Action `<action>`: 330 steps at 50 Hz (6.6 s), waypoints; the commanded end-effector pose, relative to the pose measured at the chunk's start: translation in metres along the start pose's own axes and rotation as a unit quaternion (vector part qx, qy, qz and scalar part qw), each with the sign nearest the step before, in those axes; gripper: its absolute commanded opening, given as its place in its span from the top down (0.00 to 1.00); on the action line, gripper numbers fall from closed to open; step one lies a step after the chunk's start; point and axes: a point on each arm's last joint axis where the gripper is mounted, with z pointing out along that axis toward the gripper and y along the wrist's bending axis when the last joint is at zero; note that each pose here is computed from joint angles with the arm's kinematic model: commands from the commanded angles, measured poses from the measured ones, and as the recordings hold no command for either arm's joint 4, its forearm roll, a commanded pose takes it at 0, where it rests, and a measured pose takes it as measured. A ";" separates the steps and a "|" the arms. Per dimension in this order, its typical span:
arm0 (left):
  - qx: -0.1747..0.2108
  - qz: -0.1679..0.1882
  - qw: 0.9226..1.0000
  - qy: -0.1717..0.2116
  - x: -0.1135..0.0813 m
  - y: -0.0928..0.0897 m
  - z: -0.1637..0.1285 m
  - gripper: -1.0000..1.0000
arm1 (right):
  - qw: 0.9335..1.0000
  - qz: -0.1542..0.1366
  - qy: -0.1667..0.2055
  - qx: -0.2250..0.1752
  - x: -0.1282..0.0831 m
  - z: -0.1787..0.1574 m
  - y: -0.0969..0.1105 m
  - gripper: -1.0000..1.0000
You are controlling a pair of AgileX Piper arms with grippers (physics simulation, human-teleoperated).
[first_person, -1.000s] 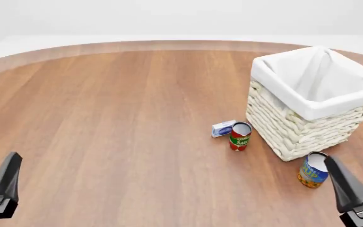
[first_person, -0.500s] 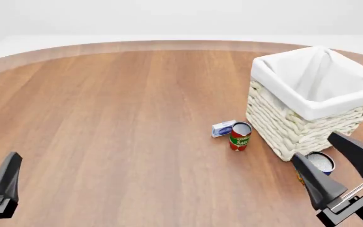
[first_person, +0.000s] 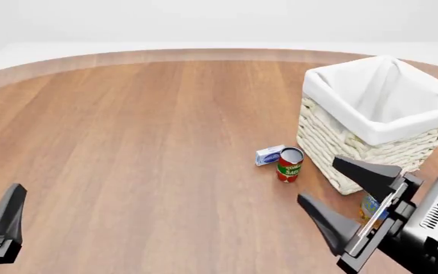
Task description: Pick up the ketchup, and put it in the basket.
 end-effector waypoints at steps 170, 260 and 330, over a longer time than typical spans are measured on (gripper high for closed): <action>0.000 0.000 1.000 0.000 0.000 0.000 0.000 0.00 | 0.920 0.136 0.166 -0.327 0.014 0.178 0.258 0.00; 0.000 0.000 1.000 0.000 0.000 0.000 0.000 0.00 | 0.916 0.130 0.196 -0.325 0.041 0.211 0.293 0.00; 0.000 0.000 1.000 0.000 0.000 0.000 0.000 0.00 | 0.914 0.116 0.179 -0.346 0.040 0.205 0.309 1.00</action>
